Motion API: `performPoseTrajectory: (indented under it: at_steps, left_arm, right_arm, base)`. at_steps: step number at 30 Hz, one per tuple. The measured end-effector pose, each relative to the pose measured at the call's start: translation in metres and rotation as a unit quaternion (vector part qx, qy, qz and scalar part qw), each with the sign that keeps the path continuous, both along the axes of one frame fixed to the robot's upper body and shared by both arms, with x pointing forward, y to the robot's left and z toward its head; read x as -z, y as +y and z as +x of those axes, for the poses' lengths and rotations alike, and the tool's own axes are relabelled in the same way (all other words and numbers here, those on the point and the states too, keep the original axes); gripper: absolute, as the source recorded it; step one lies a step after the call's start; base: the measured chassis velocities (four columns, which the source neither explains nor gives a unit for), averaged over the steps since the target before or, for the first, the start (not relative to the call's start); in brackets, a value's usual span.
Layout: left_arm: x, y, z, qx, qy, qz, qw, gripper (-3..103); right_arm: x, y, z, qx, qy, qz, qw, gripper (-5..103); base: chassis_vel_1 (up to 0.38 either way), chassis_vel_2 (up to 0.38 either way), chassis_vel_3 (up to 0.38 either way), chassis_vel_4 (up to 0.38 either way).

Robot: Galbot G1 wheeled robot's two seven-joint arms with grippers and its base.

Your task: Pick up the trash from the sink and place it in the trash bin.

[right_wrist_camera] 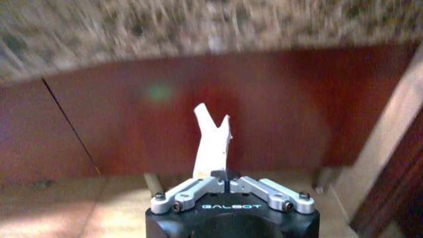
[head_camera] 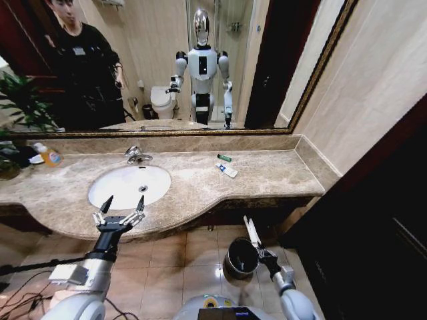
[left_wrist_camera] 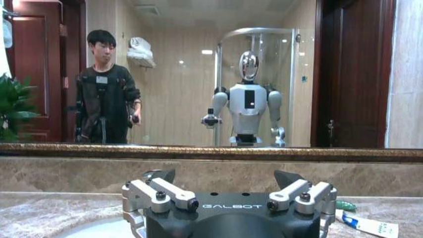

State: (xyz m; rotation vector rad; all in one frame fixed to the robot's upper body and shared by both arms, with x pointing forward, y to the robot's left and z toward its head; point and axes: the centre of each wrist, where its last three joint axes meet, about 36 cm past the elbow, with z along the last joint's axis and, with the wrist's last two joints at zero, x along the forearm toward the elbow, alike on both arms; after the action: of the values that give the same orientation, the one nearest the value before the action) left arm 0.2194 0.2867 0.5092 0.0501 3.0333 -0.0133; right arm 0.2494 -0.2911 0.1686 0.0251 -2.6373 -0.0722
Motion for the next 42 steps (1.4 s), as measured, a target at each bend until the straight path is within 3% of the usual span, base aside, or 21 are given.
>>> performPoseTrajectory:
  at_steps: [8,21,22,24,25,27,29,32,33,35,37,38,40,42]
  left_arm:
    - [0.0,0.0,0.0,0.0,0.0,0.0,1.0,100]
    - [0.0,0.0,0.0,0.0,0.0,0.0,1.0,100]
    - [0.0,0.0,0.0,0.0,0.0,0.0,1.0,100]
    - [0.0,0.0,0.0,0.0,0.0,0.0,1.0,100]
    - [0.0,0.0,0.0,0.0,0.0,0.0,1.0,100]
    - [0.0,0.0,0.0,0.0,0.0,0.0,1.0,100]
    - [0.0,0.0,0.0,0.0,0.0,0.0,1.0,100]
    - [0.0,0.0,0.0,0.0,0.0,0.0,1.0,100]
    - [0.0,0.0,0.0,0.0,0.0,0.0,1.0,100]
    - [0.0,0.0,0.0,0.0,0.0,0.0,1.0,100]
    - [0.0,0.0,0.0,0.0,0.0,0.0,1.0,100]
    - [0.0,0.0,0.0,0.0,0.0,0.0,1.0,100]
    - [0.0,0.0,0.0,0.0,0.0,0.0,1.0,100]
    - [0.0,0.0,0.0,0.0,0.0,0.0,1.0,100]
  right_arm:
    - [0.041,0.008,0.0,0.011,0.037,-0.013,0.999,0]
    - [0.047,0.027,0.002,0.012,0.061,0.009,0.998,0]
    - [0.047,0.027,0.002,0.012,0.061,0.009,0.998,6]
    - [0.047,0.028,0.002,0.012,0.062,0.009,0.998,6]
    - [0.046,0.029,0.003,0.013,0.061,0.01,0.998,16]
    - [0.046,0.03,0.003,0.014,0.06,0.009,0.998,27]
    - [0.046,0.03,0.003,0.014,0.059,0.009,0.998,27]
    - [0.046,0.029,0.002,0.015,0.056,0.007,0.998,43]
    - [0.046,0.029,0.002,0.015,0.056,0.007,0.998,43]
    - [0.046,0.026,0.001,0.016,0.054,0.003,0.998,54]
    - [0.046,0.025,0.0,0.015,0.053,0.001,0.998,54]
    - [0.045,0.022,0.0,0.015,0.052,-0.002,0.999,65]
    - [0.045,0.02,-0.001,0.015,0.051,-0.003,0.999,65]
    - [0.044,0.016,-0.003,0.015,0.049,-0.007,0.999,76]
  base:
    - [0.0,0.0,0.0,0.0]
    - [0.0,0.0,0.0,0.0]
    - [0.0,0.0,0.0,0.0]
    - [0.0,0.0,0.0,0.0]
    - [0.0,0.0,0.0,0.0]
    - [0.0,0.0,0.0,0.0]
    - [0.0,0.0,0.0,0.0]
    - [0.0,0.0,0.0,0.0]
    - [0.0,0.0,0.0,0.0]
    - [0.0,0.0,0.0,0.0]
    - [0.0,0.0,0.0,0.0]
    - [0.0,0.0,0.0,0.0]
    - [0.0,0.0,0.0,0.0]
    - [0.0,0.0,0.0,0.0]
